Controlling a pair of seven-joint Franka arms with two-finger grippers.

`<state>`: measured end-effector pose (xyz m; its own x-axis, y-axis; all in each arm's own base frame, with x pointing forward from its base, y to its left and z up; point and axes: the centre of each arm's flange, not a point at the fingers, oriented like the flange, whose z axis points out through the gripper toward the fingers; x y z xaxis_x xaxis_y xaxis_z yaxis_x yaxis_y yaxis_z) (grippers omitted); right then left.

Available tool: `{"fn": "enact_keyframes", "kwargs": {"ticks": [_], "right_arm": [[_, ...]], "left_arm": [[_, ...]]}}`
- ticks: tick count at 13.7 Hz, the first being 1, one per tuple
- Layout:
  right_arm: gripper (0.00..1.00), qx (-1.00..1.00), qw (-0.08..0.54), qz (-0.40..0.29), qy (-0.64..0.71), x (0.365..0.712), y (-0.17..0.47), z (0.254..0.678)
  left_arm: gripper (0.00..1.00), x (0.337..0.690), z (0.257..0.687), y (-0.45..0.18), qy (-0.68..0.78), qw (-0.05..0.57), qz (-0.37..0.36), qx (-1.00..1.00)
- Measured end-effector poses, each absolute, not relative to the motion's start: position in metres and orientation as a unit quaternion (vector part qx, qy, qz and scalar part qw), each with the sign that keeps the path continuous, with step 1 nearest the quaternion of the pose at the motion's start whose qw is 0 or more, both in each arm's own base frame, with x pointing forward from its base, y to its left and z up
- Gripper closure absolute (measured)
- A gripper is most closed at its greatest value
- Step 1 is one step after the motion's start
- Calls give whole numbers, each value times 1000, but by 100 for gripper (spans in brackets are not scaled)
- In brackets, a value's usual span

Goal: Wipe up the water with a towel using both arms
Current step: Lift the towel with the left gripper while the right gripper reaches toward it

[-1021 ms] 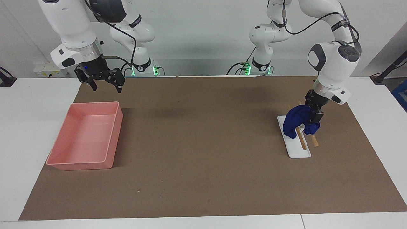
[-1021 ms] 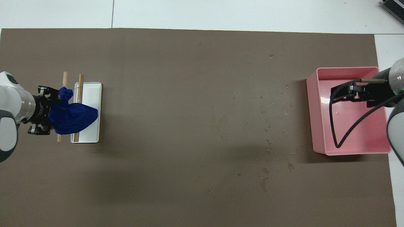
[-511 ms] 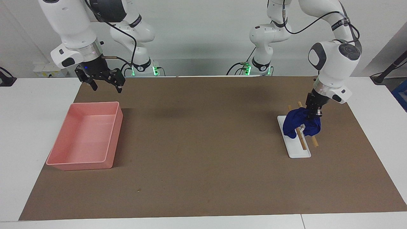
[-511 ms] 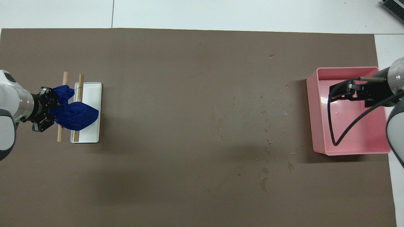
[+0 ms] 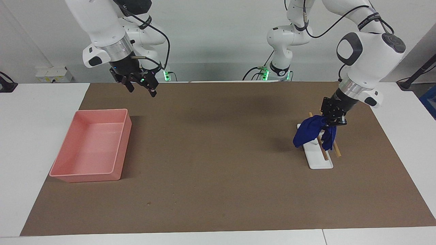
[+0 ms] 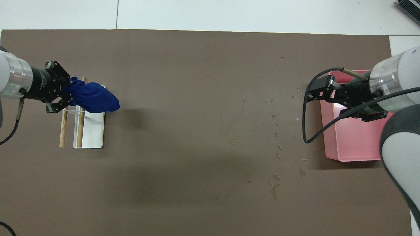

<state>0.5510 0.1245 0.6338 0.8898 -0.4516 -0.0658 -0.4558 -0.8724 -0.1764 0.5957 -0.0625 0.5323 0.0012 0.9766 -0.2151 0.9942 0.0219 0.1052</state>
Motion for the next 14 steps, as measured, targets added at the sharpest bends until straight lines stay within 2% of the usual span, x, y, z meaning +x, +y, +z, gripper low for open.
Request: {"fn": "enact_keyframes", "kwargs": {"ticks": [3, 6, 8, 14], "right_arm": [[0, -932, 134, 27, 335, 543, 175, 642], [1, -894, 189, 53, 403, 536, 214, 652], [1, -871, 205, 75, 440, 532, 226, 654], [6, -811, 217, 141, 525, 536, 235, 644]], "left_arm": [[82, 584, 561, -133, 715, 140, -60, 682], [82, 549, 586, -225, 723, 147, -76, 671], [82, 528, 602, -270, 731, 154, -86, 659], [82, 503, 646, -329, 767, 214, -101, 597]]}}
